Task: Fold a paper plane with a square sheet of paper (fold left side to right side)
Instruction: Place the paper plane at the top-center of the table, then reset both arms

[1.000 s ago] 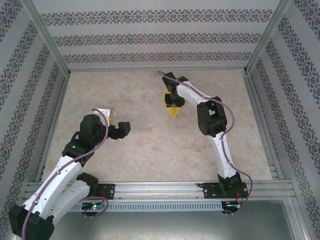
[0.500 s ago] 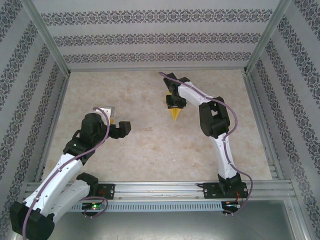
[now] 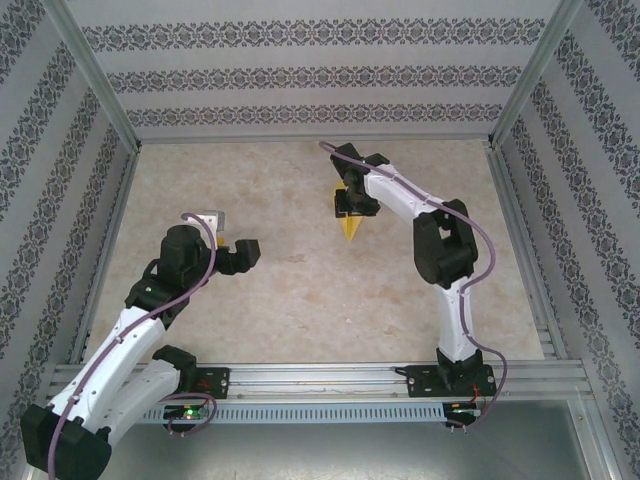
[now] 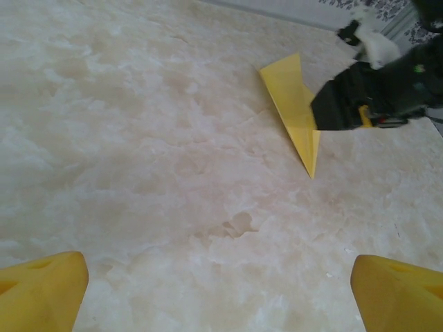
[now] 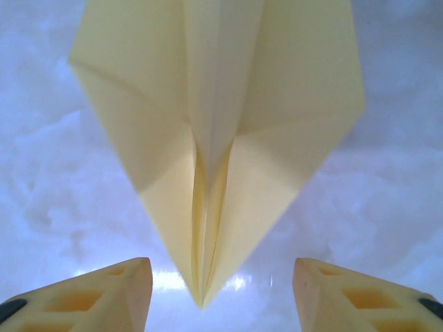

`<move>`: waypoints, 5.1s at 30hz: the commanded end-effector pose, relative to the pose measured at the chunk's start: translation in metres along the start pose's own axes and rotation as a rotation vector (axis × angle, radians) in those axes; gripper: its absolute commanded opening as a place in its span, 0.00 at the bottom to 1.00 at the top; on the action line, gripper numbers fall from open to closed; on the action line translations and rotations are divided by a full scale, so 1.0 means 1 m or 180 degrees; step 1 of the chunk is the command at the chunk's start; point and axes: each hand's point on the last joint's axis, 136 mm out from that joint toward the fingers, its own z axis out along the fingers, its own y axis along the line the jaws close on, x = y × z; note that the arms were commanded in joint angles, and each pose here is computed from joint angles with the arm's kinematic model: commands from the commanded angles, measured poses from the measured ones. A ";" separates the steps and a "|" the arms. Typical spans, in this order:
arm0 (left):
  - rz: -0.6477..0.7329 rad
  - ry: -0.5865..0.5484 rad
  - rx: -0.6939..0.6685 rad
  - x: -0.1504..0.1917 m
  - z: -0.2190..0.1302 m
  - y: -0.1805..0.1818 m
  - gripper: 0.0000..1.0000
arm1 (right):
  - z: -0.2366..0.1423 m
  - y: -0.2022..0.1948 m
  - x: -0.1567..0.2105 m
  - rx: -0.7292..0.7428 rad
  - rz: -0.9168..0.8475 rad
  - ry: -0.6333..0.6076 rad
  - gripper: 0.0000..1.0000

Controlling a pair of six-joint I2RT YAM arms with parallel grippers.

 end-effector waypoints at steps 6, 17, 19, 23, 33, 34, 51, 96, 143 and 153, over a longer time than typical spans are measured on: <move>-0.0229 -0.0387 -0.0463 -0.028 -0.012 0.036 1.00 | -0.075 -0.012 0.025 -0.0145 -0.0220 -0.0630 0.74; -0.0170 -0.0590 -0.1282 -0.043 -0.028 0.104 1.00 | -0.127 -0.090 0.064 -0.0008 -0.0001 -0.1502 0.98; -0.0104 -0.0622 -0.1411 -0.044 -0.029 0.114 1.00 | -0.125 -0.107 0.067 0.0021 0.0076 -0.1670 0.98; -0.0016 -0.0663 -0.1569 -0.039 -0.028 0.128 1.00 | -0.120 -0.143 0.073 0.0210 0.0227 -0.1927 0.98; -0.0031 -0.0711 -0.1655 -0.032 -0.021 0.139 0.99 | -0.096 -0.205 0.091 0.0584 0.0486 -0.2544 0.98; -0.0032 -0.0701 -0.1656 -0.032 -0.021 0.139 1.00 | -0.093 -0.209 0.094 0.0599 0.0511 -0.2547 0.98; -0.0051 -0.0696 -0.1611 -0.032 -0.020 0.137 1.00 | -0.070 -0.215 0.106 0.0424 0.0575 -0.2632 0.98; 0.0016 -0.0644 -0.1596 -0.026 -0.022 0.136 1.00 | -0.053 -0.213 0.044 -0.0151 0.0375 -0.3478 0.98; 0.0670 -0.0927 -0.1141 -0.022 0.087 0.167 1.00 | -0.039 -0.205 0.035 0.0149 0.0237 -0.3168 0.98; 0.0761 -0.1427 -0.1098 -0.004 0.073 0.165 1.00 | -0.039 -0.204 0.035 0.0144 0.0232 -0.3167 0.98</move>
